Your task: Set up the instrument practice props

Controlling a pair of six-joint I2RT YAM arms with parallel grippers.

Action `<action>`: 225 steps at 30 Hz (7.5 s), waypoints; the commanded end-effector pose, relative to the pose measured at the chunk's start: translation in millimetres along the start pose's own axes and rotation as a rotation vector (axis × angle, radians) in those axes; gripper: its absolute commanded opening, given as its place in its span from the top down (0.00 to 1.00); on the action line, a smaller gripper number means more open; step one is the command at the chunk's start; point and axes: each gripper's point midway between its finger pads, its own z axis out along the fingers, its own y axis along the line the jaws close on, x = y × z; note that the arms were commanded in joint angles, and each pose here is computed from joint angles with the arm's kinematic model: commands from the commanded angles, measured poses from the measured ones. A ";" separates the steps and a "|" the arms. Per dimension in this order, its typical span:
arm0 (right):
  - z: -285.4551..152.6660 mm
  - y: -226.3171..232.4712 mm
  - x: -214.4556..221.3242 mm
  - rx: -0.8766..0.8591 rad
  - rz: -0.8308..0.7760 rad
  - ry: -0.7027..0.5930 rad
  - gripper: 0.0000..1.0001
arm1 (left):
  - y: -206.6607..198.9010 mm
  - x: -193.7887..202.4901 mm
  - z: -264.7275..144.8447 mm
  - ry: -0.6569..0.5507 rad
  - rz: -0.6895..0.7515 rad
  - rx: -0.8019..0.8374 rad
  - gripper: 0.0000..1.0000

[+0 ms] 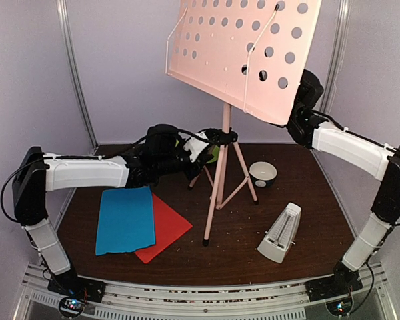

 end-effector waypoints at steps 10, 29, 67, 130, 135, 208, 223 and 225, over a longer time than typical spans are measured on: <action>3.5 4.8 -23.1 -0.128 0.066 -0.009 0.99 | 96.3 20.5 13.3 0.024 0.014 -0.337 1.00; -1.9 -15.1 6.5 -0.031 0.122 0.035 0.54 | 80.8 33.7 -0.3 -0.010 0.040 -0.316 1.00; -127.8 -75.2 100.4 0.616 0.330 0.120 0.32 | 61.3 61.3 -18.3 0.069 -0.061 -0.251 0.87; -70.5 -50.6 276.9 1.059 0.324 0.435 0.58 | 63.5 98.2 -11.0 0.005 -0.246 0.147 0.74; -75.6 -50.2 275.1 1.071 0.295 0.454 0.59 | 56.5 97.7 -19.2 0.012 -0.252 0.113 0.86; -128.2 -104.3 247.3 1.059 0.085 0.548 1.00 | 34.5 101.3 -34.1 0.064 -0.260 -0.068 1.00; -163.9 -81.8 263.7 1.042 0.098 0.628 1.00 | 21.2 122.2 -52.3 0.137 -0.203 -0.040 1.00; -156.0 -80.9 264.8 1.006 0.103 0.629 1.00 | 15.7 117.2 -46.8 0.128 -0.215 0.005 1.00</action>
